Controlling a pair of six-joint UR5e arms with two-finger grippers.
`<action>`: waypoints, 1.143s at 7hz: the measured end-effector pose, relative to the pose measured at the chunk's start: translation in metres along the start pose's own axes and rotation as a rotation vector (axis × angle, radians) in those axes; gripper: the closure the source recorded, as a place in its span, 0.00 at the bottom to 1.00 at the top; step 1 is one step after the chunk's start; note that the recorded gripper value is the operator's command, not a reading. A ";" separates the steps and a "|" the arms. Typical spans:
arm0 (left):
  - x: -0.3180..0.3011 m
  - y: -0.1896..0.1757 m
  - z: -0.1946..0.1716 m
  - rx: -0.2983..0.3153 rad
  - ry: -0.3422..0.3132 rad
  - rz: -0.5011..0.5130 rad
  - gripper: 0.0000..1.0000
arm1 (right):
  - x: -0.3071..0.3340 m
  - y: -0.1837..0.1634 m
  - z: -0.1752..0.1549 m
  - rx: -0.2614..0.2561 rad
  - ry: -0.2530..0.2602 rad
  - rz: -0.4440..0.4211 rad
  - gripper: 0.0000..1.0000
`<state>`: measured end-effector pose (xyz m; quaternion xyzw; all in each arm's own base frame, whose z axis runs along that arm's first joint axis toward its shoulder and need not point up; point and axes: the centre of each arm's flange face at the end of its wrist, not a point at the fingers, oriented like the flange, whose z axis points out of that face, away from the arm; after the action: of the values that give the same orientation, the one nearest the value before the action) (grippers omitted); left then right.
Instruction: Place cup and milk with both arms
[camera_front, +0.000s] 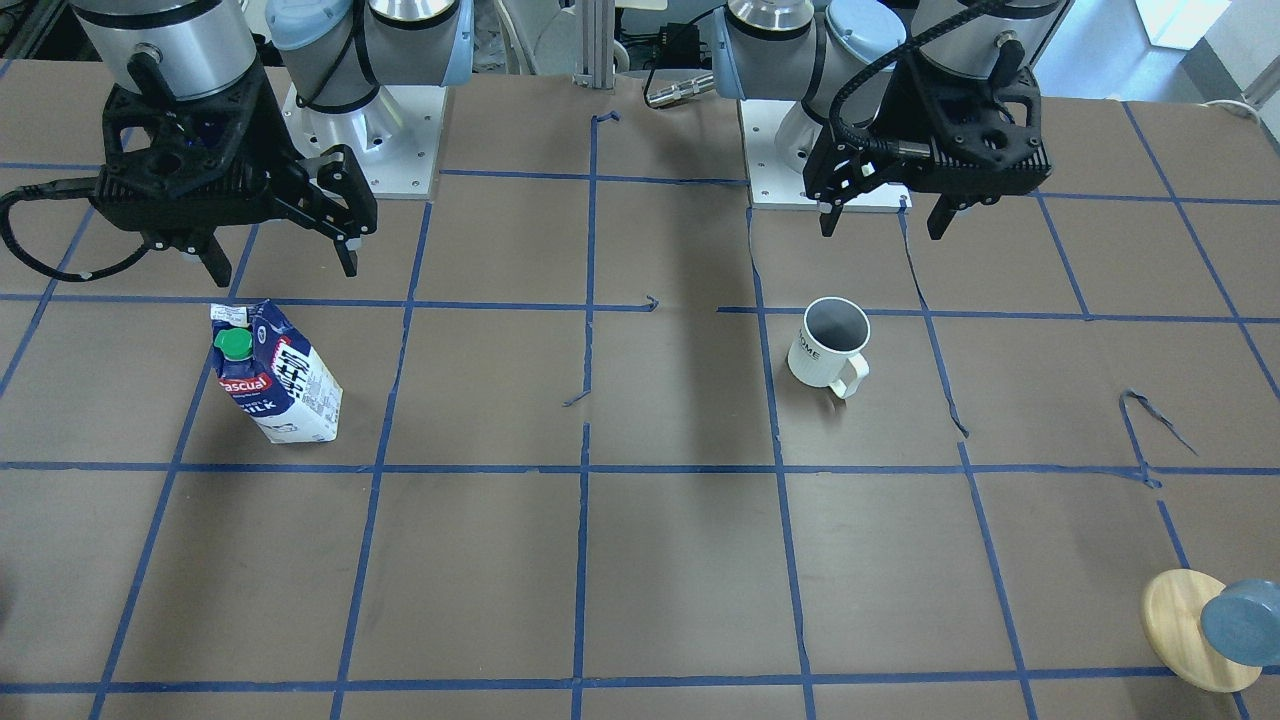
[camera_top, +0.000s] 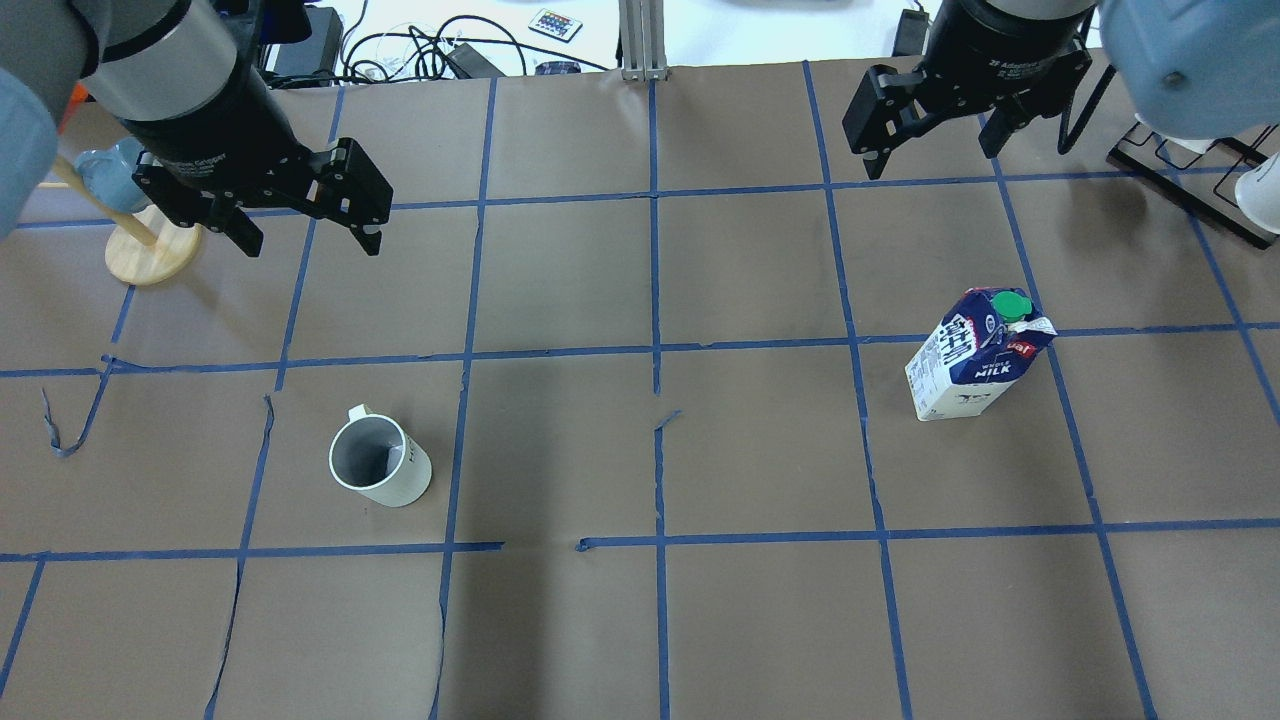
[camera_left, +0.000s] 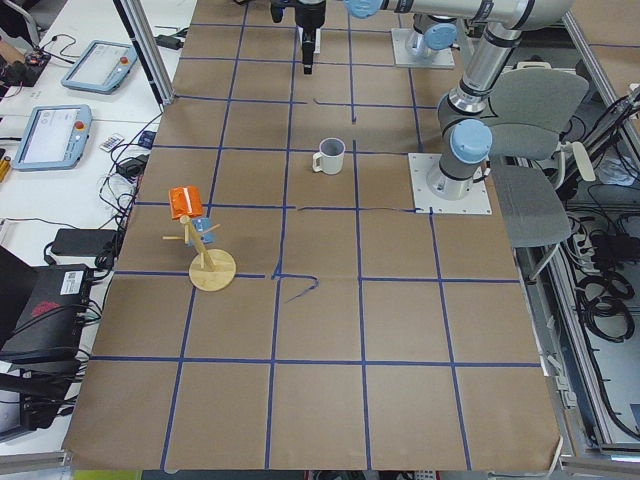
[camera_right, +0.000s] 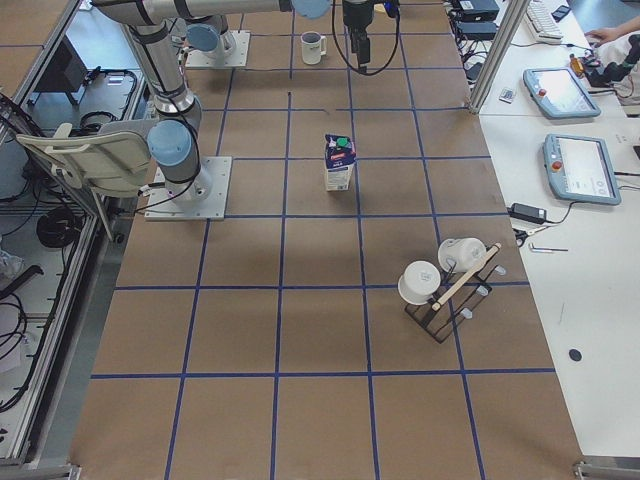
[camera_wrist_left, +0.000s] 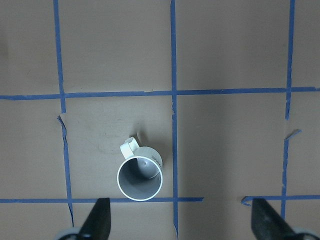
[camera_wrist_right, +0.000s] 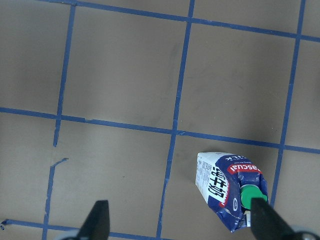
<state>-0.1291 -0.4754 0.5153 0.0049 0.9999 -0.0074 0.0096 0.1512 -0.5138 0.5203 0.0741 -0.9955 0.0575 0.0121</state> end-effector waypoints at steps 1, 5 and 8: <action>-0.002 -0.003 0.008 -0.026 0.003 -0.009 0.00 | 0.001 0.000 0.000 -0.002 0.000 0.002 0.02; -0.001 0.004 0.153 -0.193 0.006 -0.007 0.00 | 0.053 0.004 0.041 -0.069 -0.008 0.050 0.00; 0.001 0.030 0.257 -0.250 0.000 -0.007 0.64 | 0.128 0.028 0.121 -0.121 -0.042 0.087 0.00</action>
<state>-0.1250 -0.4492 0.2584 0.0002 0.9930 0.1175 0.0101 0.0182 -0.5187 0.4012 0.0310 -0.9995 -0.0041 -0.0069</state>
